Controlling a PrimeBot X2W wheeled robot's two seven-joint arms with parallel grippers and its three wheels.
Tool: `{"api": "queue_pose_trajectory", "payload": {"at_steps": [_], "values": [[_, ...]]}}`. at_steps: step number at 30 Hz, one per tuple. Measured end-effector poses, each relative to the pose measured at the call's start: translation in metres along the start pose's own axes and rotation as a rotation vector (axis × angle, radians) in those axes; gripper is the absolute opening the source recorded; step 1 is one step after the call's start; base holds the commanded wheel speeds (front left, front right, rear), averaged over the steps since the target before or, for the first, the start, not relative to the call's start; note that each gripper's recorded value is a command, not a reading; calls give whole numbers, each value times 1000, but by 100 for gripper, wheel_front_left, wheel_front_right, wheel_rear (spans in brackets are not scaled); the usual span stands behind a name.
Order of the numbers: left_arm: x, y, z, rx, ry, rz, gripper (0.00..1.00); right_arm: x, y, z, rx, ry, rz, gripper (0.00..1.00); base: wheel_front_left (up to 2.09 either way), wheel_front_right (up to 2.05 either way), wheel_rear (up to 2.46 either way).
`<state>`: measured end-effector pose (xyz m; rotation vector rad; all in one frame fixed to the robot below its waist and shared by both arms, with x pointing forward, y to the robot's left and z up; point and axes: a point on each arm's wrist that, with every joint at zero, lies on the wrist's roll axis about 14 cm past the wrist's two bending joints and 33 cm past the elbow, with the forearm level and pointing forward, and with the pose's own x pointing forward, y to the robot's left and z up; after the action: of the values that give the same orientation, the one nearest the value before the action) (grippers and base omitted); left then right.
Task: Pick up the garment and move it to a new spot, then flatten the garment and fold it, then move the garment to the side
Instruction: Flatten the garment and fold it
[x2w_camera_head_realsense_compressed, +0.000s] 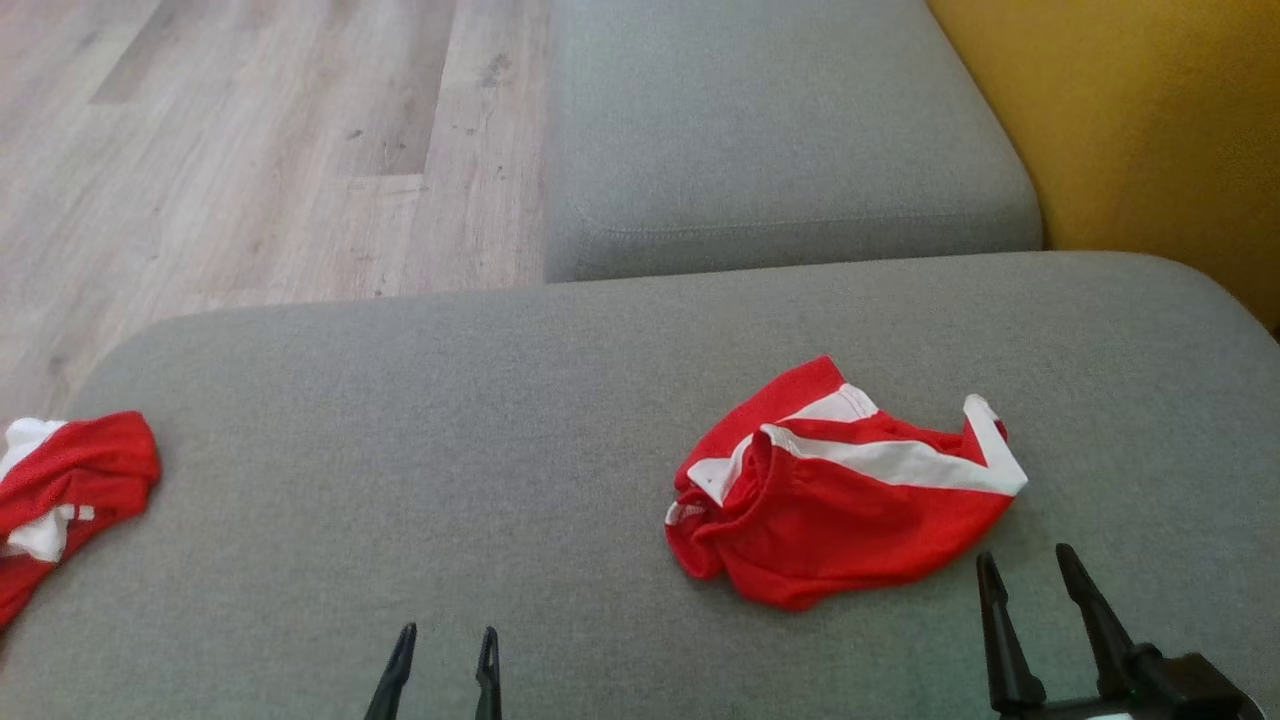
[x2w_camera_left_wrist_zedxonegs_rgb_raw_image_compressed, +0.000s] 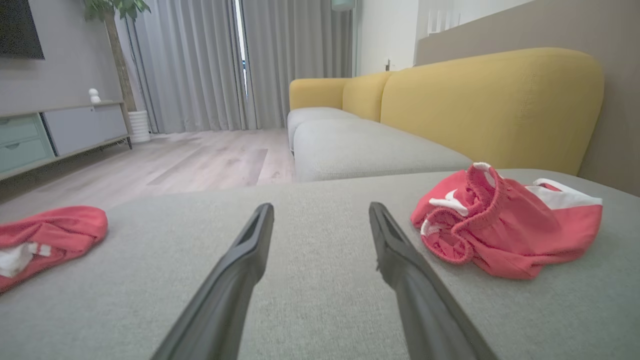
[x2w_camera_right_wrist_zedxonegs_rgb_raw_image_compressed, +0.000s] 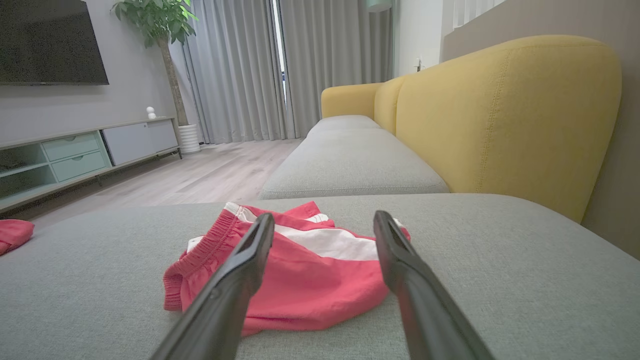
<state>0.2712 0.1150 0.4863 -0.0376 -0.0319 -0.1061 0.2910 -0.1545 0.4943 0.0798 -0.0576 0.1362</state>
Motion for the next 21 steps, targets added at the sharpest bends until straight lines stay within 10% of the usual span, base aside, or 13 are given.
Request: {"api": "queue_pose_trajectory", "payload": {"at_steps": [21], "values": [[85,-175,5,-675,571,-545,100,19,-8,-27,16,105,-29,100,0,0,0]]}}
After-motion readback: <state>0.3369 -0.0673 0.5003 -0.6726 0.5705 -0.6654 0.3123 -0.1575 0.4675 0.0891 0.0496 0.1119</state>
